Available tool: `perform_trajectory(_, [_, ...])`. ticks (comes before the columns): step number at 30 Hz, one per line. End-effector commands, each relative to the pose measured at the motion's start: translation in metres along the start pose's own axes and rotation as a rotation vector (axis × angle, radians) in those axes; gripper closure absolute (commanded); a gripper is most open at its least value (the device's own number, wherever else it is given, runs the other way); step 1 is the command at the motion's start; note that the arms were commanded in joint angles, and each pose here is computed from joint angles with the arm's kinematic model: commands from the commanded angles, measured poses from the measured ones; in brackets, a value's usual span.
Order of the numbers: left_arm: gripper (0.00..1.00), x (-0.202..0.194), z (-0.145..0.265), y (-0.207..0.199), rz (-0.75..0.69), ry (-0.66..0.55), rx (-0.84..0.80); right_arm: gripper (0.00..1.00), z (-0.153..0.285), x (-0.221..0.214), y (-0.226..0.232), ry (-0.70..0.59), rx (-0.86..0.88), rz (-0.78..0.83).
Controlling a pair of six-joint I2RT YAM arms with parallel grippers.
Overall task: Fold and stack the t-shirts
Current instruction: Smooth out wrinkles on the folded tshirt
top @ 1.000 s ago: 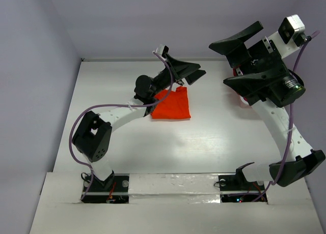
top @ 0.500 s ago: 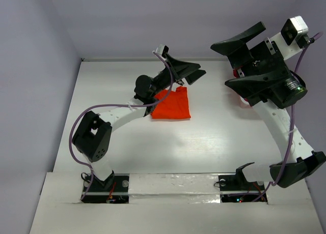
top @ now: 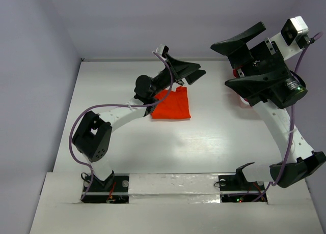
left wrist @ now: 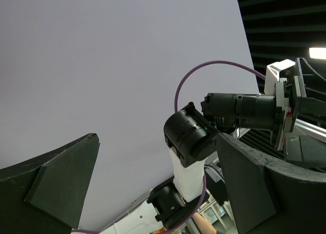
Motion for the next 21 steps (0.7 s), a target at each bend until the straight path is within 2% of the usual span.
perform_trajectory(1, [0.01, -0.0117, 0.0041, -0.0679, -0.192, 0.069, -0.374, 0.00, -0.0035, 0.0135, 0.0148, -0.034, 0.039, 0.080])
perform_trajectory(21, [0.01, -0.0116, 0.0039, -0.0672, -0.188, 0.074, -0.377, 0.00, -0.0031, 0.0136, 0.0152, -0.036, 0.032, 0.082])
Point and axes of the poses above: each gripper's point midway between its finger pads, its own z axis back along the fingers, its own y axis along the line the jaws close on, x = y × z, the point moved 8 cm from there along z, back along the fingers, and after that the axes turned 8 degrees about z, right-handed, at the moved point
